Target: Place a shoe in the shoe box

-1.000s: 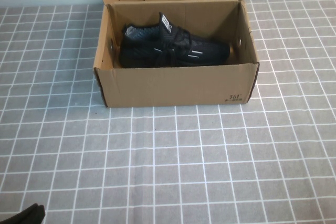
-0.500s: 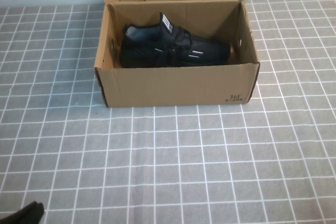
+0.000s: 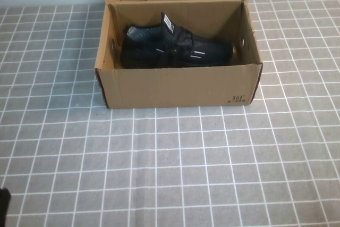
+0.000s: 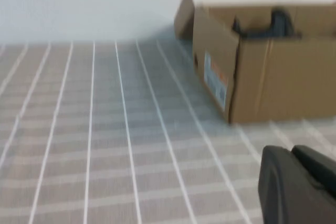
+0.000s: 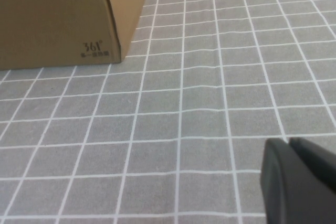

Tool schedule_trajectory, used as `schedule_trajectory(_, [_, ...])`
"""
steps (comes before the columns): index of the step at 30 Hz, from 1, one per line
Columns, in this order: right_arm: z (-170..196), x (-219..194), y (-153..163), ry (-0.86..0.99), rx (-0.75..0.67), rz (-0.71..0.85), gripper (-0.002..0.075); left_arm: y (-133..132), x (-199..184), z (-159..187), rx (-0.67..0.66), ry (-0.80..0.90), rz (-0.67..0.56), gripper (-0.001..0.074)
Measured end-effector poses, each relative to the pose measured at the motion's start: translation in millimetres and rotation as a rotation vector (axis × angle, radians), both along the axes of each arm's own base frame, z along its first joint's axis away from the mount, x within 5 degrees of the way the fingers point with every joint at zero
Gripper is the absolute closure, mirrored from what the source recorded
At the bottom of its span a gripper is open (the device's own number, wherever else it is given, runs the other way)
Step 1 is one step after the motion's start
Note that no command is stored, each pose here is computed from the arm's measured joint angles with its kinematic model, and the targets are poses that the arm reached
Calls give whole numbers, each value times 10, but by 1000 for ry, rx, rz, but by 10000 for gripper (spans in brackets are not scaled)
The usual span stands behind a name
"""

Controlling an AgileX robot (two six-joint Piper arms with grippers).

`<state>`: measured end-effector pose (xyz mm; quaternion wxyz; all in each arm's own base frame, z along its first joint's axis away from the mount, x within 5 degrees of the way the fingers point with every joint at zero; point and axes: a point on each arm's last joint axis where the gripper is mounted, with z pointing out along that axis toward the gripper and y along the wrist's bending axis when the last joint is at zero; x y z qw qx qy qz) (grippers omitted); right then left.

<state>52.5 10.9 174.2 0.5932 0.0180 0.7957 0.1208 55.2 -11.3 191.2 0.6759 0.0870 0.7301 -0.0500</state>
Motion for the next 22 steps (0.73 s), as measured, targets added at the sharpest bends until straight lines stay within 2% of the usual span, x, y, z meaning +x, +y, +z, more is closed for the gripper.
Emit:
schedule_trajectory(8, [0,0,0,-1,0,0,742,-1,-41,-207,67,220,-15,736])
schedule_trajectory(22, [0,0,0,-1,0,0,742,-1,-42,-212,68,225,-15,736])
